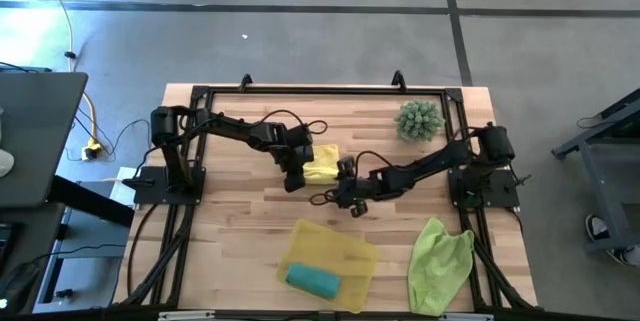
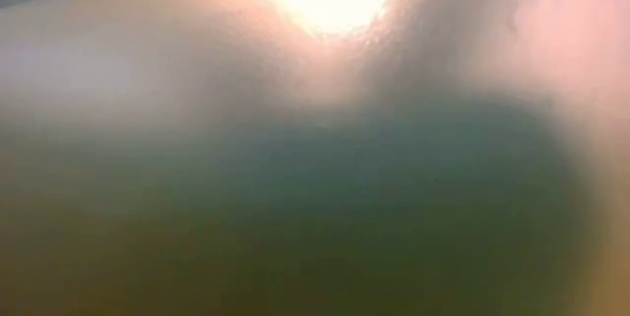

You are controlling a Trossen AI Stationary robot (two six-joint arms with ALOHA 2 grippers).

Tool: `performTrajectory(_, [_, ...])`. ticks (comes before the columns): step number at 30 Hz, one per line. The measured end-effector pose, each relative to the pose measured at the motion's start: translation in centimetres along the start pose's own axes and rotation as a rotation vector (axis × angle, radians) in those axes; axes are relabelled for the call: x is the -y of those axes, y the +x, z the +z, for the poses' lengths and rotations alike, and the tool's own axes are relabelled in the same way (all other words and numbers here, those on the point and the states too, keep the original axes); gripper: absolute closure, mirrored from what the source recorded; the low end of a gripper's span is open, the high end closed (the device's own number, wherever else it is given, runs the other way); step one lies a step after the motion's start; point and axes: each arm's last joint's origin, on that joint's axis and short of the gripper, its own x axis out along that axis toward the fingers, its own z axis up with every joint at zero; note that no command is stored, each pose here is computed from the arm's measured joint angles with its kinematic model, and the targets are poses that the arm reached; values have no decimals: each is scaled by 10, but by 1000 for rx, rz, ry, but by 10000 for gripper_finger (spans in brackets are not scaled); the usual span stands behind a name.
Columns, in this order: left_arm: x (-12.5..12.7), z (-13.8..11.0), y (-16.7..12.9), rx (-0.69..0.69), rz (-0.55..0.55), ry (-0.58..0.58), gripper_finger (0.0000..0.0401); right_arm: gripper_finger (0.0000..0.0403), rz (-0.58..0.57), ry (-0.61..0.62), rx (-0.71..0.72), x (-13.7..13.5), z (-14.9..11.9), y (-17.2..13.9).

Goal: Roll microfiber towels into tight, uniform cylinder then place into a basket
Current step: Roll the yellow towel

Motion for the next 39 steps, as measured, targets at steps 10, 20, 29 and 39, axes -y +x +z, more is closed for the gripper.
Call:
performTrajectory(10, [0, 0, 0, 1, 0, 0, 389, 211, -23, 25, -51, 1, -12, 30])
performTrajectory(20, [7, -1, 2, -8, -56, 75, 389, 211, -82, 59, -83, 11, -19, 40])
performTrajectory(29, [8, -4, 3, -35, -81, 190, 389, 258, -41, 108, -83, 24, -29, 46])
performTrajectory(39, [8, -4, 2, -37, -76, 192, 370, 393, 46, 216, -74, 26, -34, 48])
